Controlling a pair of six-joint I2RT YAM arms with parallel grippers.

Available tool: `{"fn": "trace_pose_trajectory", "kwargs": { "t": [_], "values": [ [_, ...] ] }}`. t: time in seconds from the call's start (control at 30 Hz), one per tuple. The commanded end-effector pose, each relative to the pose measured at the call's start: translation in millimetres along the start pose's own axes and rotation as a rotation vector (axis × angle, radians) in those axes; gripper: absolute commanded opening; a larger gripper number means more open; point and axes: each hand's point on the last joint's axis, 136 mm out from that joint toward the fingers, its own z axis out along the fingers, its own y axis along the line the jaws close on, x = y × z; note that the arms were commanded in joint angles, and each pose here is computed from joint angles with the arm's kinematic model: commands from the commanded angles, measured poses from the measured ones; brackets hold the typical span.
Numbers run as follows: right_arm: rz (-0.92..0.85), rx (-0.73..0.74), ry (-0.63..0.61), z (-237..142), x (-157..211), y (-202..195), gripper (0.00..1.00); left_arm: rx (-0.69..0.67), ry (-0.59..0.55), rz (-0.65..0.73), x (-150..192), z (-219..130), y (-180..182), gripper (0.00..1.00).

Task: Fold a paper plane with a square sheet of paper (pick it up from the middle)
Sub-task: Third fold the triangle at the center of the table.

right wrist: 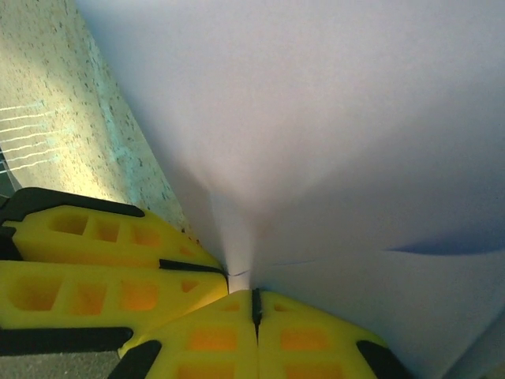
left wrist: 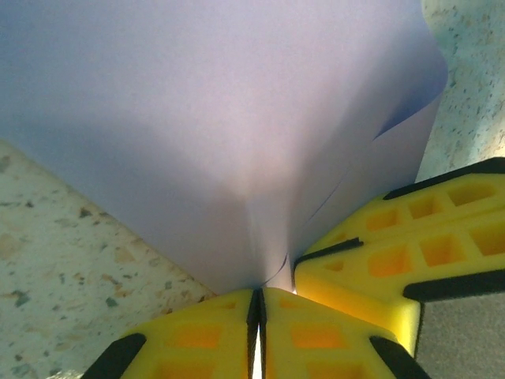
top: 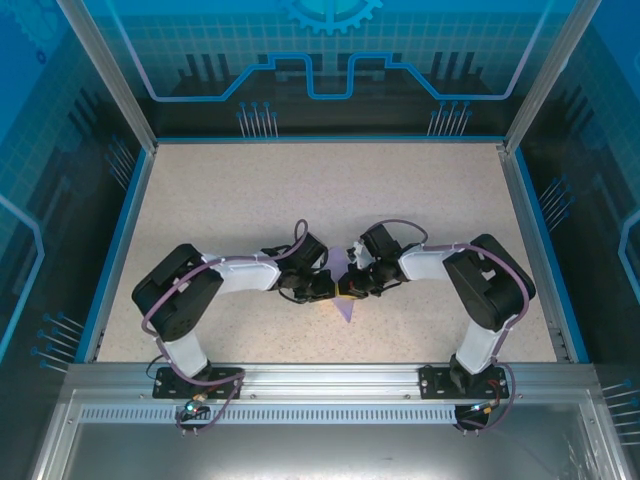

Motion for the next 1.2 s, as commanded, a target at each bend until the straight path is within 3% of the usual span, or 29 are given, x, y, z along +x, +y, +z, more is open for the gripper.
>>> {"fn": "trace_pose_trajectory", "kwargs": {
  "t": [0.0, 0.4, 0.73, 1.17],
  "values": [
    [0.043, 0.056, 0.006, -4, 7, -15, 0.07, -0.113, 0.021, 0.007, 5, 9, 24, 0.12],
    [-0.002, 0.062, -0.06, -35, -2, -4, 0.19, -0.175, 0.029, 0.016, 5, 12, 36, 0.12],
    [-0.012, 0.06, -0.053, -43, 13, -9, 0.17, -0.182, 0.031, 0.018, 5, 13, 37, 0.12],
    [-0.016, 0.075, -0.075, -30, -4, -14, 0.14, -0.189, 0.043, 0.036, 7, 15, 39, 0.12]
  ]
}}
